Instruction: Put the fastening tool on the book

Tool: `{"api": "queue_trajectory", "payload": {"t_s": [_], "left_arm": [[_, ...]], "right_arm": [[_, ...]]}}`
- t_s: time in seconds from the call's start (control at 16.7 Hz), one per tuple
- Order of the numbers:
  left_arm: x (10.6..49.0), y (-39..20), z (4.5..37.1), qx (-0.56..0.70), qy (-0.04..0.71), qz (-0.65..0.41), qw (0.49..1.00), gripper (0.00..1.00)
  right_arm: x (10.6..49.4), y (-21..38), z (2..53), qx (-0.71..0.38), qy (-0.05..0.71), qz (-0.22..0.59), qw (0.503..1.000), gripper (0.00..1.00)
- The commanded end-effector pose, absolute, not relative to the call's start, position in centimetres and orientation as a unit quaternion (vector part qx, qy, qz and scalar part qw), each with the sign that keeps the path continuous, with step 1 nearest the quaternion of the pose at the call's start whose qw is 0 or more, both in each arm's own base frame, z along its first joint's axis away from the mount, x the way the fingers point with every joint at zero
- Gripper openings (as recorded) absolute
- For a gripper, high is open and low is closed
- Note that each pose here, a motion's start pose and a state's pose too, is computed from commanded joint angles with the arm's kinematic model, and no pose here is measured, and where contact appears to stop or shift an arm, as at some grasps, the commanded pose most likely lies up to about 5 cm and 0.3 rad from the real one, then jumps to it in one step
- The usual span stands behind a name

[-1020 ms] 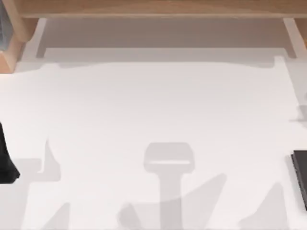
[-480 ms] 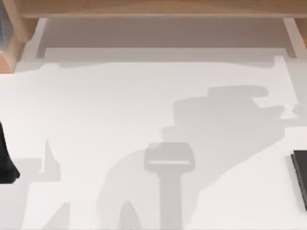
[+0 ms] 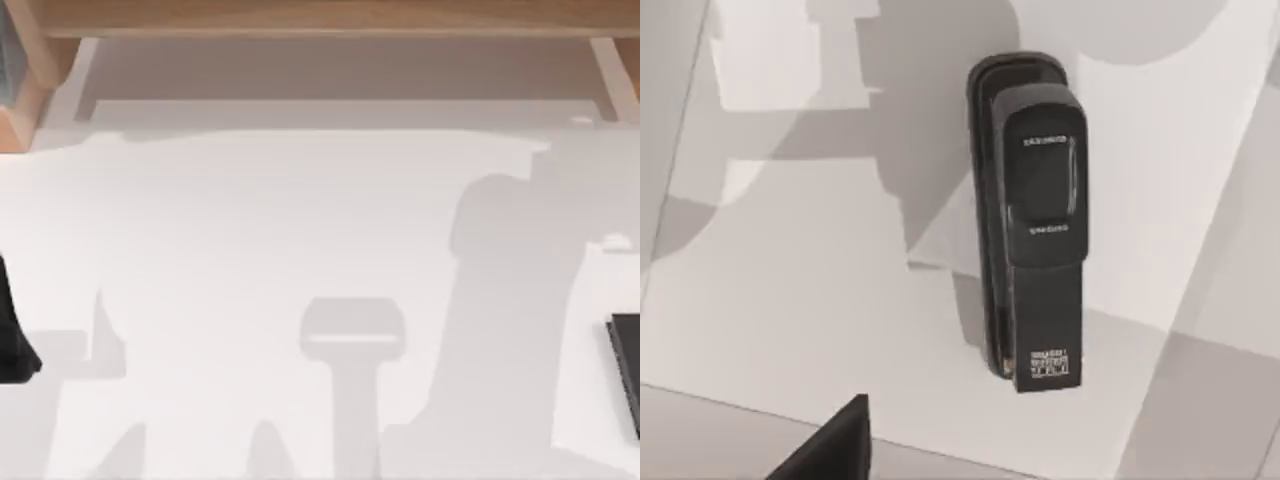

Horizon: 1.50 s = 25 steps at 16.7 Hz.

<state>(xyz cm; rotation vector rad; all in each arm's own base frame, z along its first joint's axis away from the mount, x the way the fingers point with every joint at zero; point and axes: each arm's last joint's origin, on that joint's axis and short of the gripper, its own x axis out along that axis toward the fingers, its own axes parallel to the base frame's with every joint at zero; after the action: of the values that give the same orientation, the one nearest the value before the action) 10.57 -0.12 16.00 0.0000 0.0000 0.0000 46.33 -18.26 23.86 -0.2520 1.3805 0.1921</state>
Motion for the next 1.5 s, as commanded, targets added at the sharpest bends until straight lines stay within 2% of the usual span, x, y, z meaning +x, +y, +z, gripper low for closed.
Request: {"api": "queue_trajectory", "payload": {"t_s": [0.36, 1.5], "left_arm": [[10.6, -0.1, 16.0, 0.0, 0.0, 0.0, 1.0, 1.0], [10.6, -0.1, 16.0, 0.0, 0.0, 0.0, 1.0, 1.0]], "right_arm": [[48.1, -18.5, 18.7, -0.126, 0.658, 0.139, 0.729, 1.0], [47.9, -18.5, 18.2, -0.128, 0.658, 0.144, 0.728, 1.0]]}}
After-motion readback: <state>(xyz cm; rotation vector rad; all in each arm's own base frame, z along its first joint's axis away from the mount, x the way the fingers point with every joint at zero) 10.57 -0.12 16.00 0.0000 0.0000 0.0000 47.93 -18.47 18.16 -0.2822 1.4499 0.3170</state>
